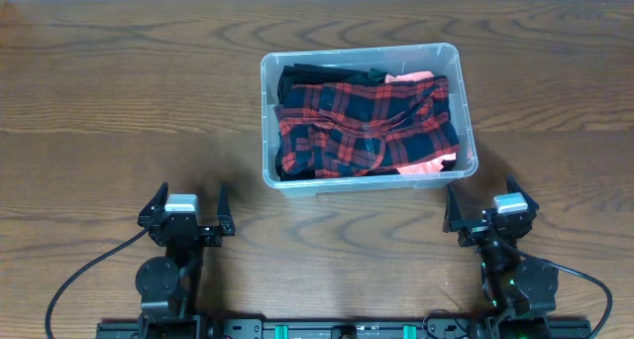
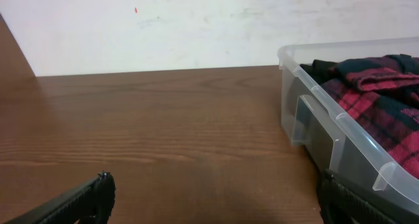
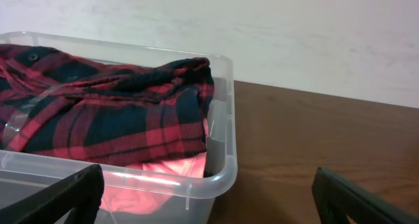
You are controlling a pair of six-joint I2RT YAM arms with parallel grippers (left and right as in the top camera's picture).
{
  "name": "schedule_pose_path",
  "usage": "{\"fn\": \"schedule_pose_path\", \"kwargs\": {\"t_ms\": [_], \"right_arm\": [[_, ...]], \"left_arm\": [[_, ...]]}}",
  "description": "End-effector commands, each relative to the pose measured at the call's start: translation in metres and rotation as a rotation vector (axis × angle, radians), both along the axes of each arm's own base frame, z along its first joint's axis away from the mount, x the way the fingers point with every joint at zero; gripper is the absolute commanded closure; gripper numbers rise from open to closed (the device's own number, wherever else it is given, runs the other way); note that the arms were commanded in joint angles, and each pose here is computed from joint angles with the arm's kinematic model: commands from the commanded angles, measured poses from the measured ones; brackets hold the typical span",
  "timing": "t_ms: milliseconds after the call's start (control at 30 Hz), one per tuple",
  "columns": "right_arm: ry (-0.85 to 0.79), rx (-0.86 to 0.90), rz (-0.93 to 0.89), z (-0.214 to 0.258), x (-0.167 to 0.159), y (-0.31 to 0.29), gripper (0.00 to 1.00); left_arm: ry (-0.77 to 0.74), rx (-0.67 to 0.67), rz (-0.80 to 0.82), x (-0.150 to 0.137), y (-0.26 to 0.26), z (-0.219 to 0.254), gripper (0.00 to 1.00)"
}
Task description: Pack container
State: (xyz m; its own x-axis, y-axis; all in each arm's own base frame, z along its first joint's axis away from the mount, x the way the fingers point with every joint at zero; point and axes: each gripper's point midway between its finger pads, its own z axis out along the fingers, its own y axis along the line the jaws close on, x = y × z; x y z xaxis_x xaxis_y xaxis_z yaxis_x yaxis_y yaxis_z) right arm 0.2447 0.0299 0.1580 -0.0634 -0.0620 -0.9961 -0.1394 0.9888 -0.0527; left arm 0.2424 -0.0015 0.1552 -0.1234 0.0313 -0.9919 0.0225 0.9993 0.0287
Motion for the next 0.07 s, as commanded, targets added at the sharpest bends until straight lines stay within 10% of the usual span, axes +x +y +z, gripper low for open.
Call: {"fn": "schedule_pose_path", "kwargs": {"t_ms": [0, 33], "right_arm": [[-0.001, -0.013, -0.016, -0.0008, 0.0002, -0.0036, 0.01], [-0.001, -0.013, -0.016, -0.0008, 0.0002, -0.0036, 0.01]], "left_arm": [[0.038, -0.005, 0.008, 0.0006, 0.001, -0.0175, 0.02], [0.038, -0.005, 0.008, 0.0006, 0.001, -0.0175, 0.02]]}}
